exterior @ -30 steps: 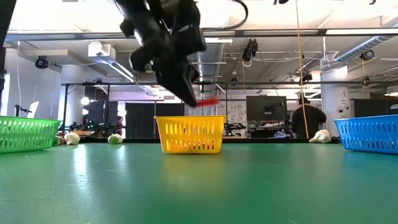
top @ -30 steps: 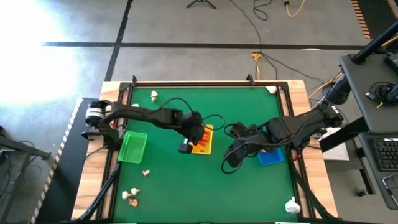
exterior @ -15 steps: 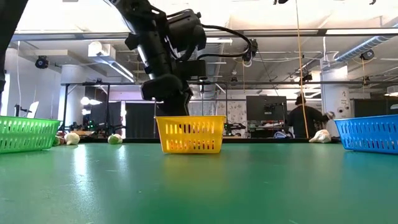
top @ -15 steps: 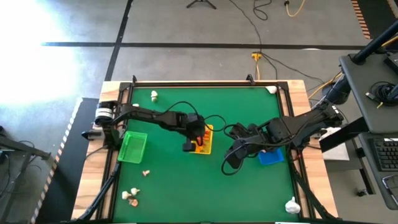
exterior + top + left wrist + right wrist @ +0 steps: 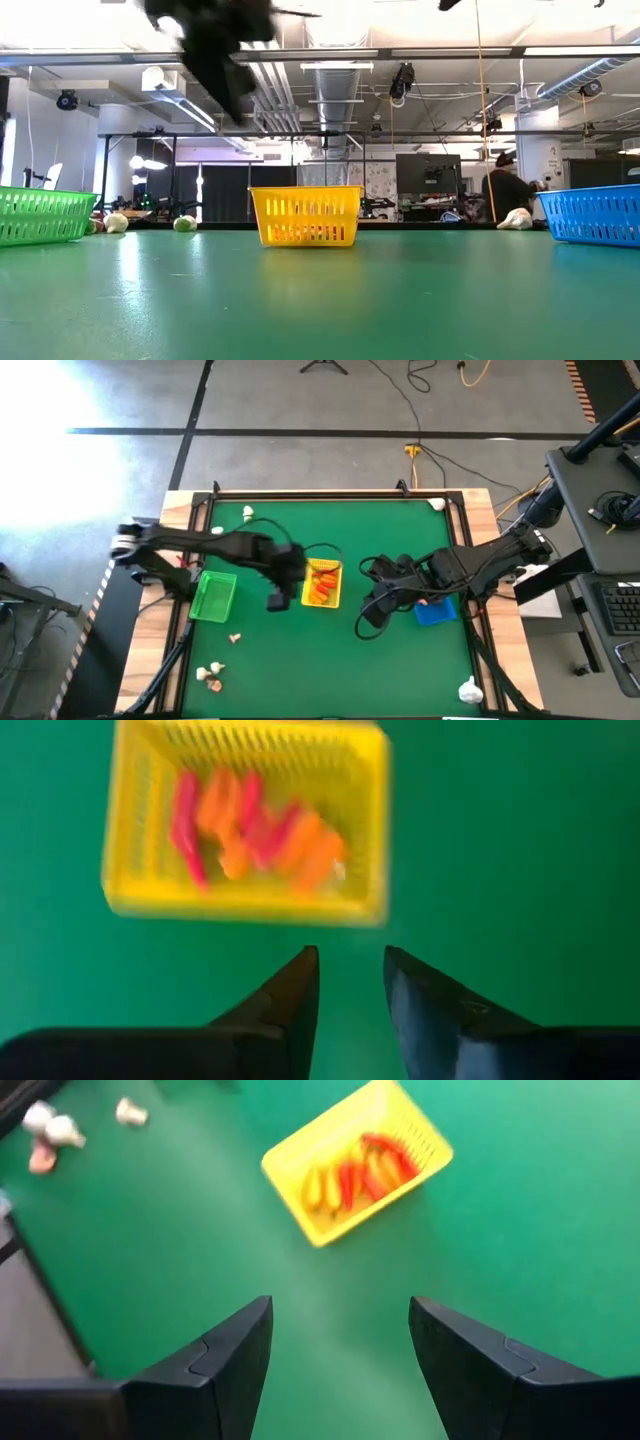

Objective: Sort produce into baskets
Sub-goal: Put the brown mushroom into the blue bin

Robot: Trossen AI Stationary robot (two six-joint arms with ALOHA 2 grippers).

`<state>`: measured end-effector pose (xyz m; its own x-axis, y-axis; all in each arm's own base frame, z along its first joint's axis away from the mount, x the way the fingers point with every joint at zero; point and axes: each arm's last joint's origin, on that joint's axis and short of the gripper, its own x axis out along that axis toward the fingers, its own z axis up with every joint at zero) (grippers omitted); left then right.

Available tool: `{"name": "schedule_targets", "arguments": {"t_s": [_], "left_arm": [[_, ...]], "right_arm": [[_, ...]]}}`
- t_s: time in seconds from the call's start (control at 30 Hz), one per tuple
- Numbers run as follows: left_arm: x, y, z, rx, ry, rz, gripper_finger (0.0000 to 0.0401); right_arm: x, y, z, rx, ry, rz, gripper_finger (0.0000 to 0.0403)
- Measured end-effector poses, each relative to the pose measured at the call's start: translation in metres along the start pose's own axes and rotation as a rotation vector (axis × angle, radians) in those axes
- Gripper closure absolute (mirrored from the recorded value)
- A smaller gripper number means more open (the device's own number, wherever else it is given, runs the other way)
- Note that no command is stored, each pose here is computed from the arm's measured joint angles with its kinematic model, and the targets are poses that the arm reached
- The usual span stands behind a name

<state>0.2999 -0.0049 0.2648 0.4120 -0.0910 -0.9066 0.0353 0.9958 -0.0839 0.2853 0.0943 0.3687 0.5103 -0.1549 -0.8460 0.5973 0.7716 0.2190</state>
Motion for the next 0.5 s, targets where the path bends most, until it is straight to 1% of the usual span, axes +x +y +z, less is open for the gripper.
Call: {"name": "schedule_targets", "arguments": {"t_s": [0.07, 0.17, 0.23, 0.37, 0.43, 0.5], "left_arm": [[-0.018, -0.009, -0.016, -0.076, 0.029, -0.009, 0.0312], [-0.026, -0.023, -0.041, -0.201, 0.076, -0.009, 0.0313], [-0.021, -0.035, -0.059, -0.274, 0.115, -0.013, 0.0309], [0.006, -0.055, -0.095, -0.456, 0.227, 0.012, 0.0295], [0.018, -0.067, -0.11, -0.5, 0.249, 0.012, 0.0292], [0.029, -0.08, -0.119, -0.517, 0.265, -0.017, 0.0292]], "right_arm": [[0.0, -0.001, 0.003, 0.004, -0.044, -0.016, 0.0177], [0.001, 0.001, 0.009, -0.008, -0.11, -0.014, 0.0177], [0.002, 0.003, 0.014, -0.013, -0.154, 0.008, 0.0177], [0.008, 0.011, 0.026, -0.014, -0.233, 0.068, 0.0177], [0.012, 0.017, 0.032, -0.021, -0.272, 0.104, 0.0177], [0.02, 0.024, 0.035, -0.043, -0.296, 0.122, 0.0177]]}}
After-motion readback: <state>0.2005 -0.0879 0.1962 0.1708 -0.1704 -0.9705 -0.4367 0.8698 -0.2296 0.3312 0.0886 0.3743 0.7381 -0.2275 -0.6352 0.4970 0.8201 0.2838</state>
